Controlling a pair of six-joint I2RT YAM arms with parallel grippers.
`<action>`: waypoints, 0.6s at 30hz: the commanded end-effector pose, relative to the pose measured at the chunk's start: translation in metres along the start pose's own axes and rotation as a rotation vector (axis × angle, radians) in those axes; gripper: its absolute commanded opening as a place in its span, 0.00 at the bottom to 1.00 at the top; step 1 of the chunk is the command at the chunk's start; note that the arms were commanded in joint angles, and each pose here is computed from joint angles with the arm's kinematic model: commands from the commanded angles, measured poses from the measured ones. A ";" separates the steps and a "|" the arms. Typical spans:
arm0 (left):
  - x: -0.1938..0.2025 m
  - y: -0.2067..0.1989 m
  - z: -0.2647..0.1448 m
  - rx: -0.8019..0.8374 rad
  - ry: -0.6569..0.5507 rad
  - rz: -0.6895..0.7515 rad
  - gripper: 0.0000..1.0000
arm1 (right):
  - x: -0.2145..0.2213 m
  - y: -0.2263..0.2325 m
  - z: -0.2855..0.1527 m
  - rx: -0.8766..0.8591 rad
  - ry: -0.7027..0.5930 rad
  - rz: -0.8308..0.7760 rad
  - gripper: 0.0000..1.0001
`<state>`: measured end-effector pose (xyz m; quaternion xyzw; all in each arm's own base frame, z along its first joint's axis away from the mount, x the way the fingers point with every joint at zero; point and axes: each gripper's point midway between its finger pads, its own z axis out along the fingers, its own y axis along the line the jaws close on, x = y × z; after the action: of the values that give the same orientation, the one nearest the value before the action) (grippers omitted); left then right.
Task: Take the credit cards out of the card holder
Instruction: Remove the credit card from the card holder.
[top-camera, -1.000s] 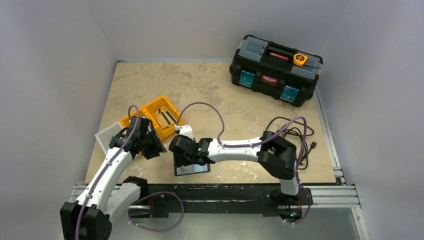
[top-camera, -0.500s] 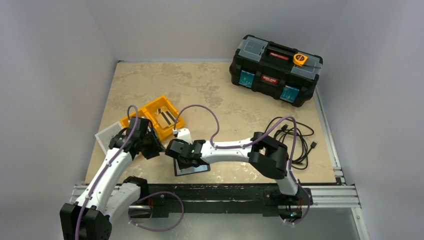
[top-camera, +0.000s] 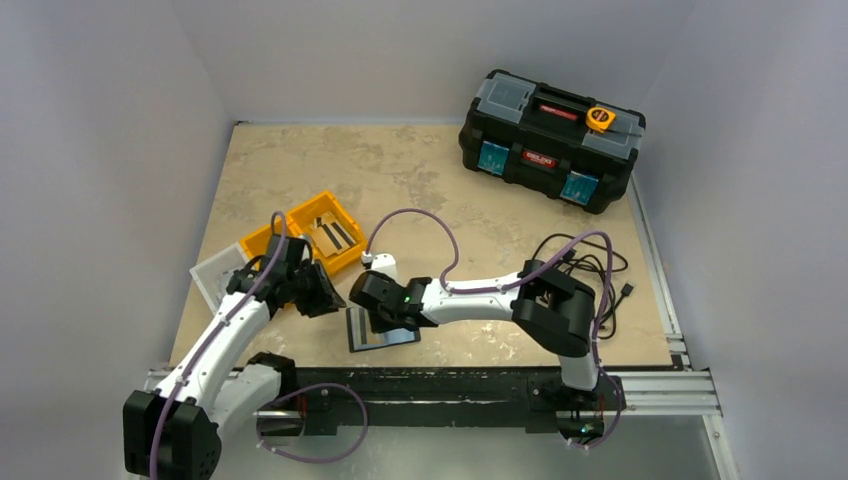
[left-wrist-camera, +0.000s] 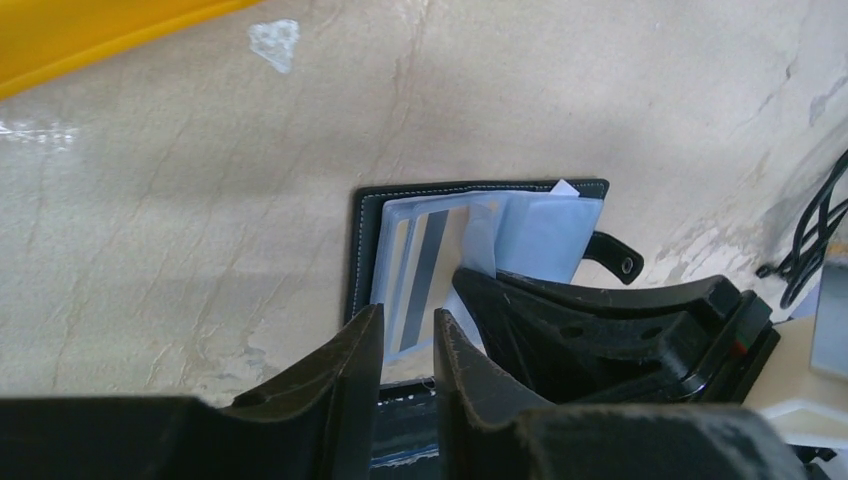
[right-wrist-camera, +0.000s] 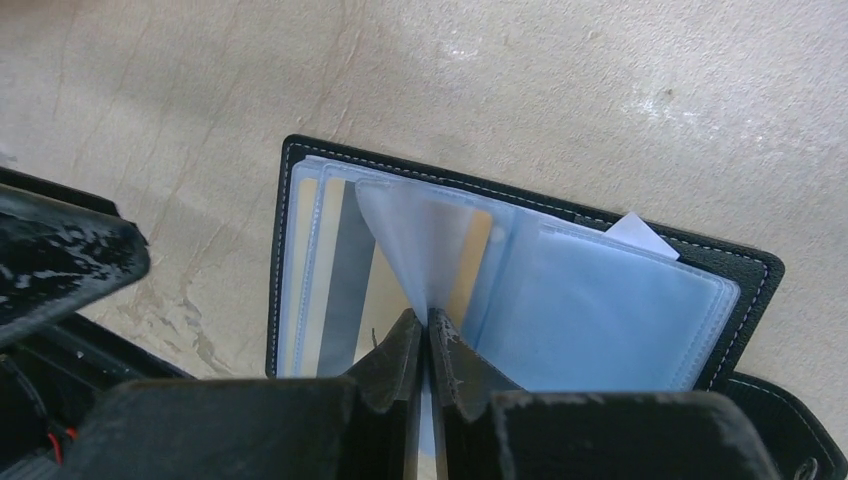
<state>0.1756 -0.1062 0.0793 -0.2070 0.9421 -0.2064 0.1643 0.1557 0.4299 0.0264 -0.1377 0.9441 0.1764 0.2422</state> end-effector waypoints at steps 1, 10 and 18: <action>0.006 -0.017 0.006 0.083 0.029 0.032 0.20 | 0.020 -0.003 0.000 -0.049 0.059 0.028 0.03; 0.020 -0.033 0.026 0.110 0.086 0.033 0.06 | 0.001 0.001 -0.021 -0.124 -0.007 0.084 0.03; 0.026 -0.033 0.051 0.033 0.103 0.041 0.02 | -0.004 -0.003 -0.029 -0.138 -0.032 0.102 0.06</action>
<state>0.1701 -0.1555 0.0486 -0.1649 0.9524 -0.2344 0.1040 0.1433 0.4123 0.0296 -0.1189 0.9410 0.2256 0.2225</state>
